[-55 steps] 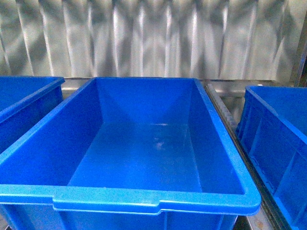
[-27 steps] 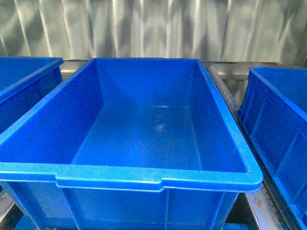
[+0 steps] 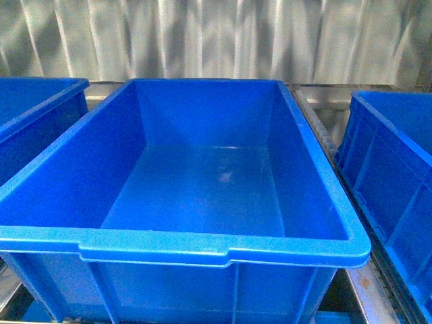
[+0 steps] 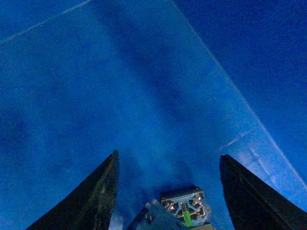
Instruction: Pick red and yellow buttons and place in box
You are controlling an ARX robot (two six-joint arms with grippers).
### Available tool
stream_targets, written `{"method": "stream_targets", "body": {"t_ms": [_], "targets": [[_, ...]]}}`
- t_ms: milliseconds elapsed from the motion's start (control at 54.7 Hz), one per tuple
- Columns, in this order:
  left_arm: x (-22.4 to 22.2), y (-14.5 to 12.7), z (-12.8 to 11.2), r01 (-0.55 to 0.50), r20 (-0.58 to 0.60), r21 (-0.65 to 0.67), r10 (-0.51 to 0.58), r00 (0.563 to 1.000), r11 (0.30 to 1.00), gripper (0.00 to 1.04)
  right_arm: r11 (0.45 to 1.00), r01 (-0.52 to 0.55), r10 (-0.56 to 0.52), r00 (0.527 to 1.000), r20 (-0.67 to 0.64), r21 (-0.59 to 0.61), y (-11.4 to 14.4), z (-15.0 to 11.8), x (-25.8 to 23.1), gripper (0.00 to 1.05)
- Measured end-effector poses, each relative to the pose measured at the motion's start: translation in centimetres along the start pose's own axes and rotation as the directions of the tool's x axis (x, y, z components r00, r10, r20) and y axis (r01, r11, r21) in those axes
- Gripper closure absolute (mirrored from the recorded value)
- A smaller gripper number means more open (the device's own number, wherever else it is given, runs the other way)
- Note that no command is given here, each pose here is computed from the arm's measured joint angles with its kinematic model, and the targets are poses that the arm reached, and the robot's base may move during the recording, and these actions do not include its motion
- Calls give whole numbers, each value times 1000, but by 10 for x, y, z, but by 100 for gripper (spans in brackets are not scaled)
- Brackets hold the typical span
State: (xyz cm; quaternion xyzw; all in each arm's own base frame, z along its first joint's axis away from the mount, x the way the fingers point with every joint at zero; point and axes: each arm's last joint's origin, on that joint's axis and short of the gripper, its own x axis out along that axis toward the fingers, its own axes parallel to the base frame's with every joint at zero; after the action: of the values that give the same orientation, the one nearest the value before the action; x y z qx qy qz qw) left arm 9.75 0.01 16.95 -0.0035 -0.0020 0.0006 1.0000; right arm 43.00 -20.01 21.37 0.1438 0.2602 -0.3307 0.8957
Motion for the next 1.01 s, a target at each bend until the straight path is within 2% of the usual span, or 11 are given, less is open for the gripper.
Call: {"method": "stream_targets", "body": {"t_ms": [91,293,567,604,640,659,695,732,805,896,1006], "targets": [[0,0,0,0,0,0,0,1000,1000,8,1000,-16,16,999,41,18,-8,0,-26,5],[0,0,0,0,0,0,0,1000,1000,8,997,-64,57,989,140,51,-24,-10,-110,7],[0,0,0,0,0,0,0,1000,1000,8,980,-147,116,970,216,133,-36,-47,-210,7],[0,0,0,0,0,0,0,1000,1000,8,968,-226,193,949,250,107,-38,-51,-219,10],[0,0,0,0,0,0,0,1000,1000,8,923,-384,365,874,322,-5,-39,-58,-233,16],[0,0,0,0,0,0,0,1000,1000,8,909,-416,404,851,337,-38,-39,-60,-237,18],[0,0,0,-1,0,0,1,1000,1000,8,843,-512,533,760,371,-164,-39,-72,-253,25],[0,0,0,0,0,0,0,1000,1000,8,790,-546,614,700,366,-281,-39,-93,-273,34],[0,0,0,0,0,0,0,1000,1000,8,753,-551,655,674,342,-359,-40,-125,-294,46],[0,0,0,-1,0,0,1,1000,1000,8,751,-525,654,677,339,-400,-48,-165,-311,65],[0,0,0,0,0,0,0,1000,1000,8,739,-527,668,657,350,-420,-60,-189,-315,84]]}}
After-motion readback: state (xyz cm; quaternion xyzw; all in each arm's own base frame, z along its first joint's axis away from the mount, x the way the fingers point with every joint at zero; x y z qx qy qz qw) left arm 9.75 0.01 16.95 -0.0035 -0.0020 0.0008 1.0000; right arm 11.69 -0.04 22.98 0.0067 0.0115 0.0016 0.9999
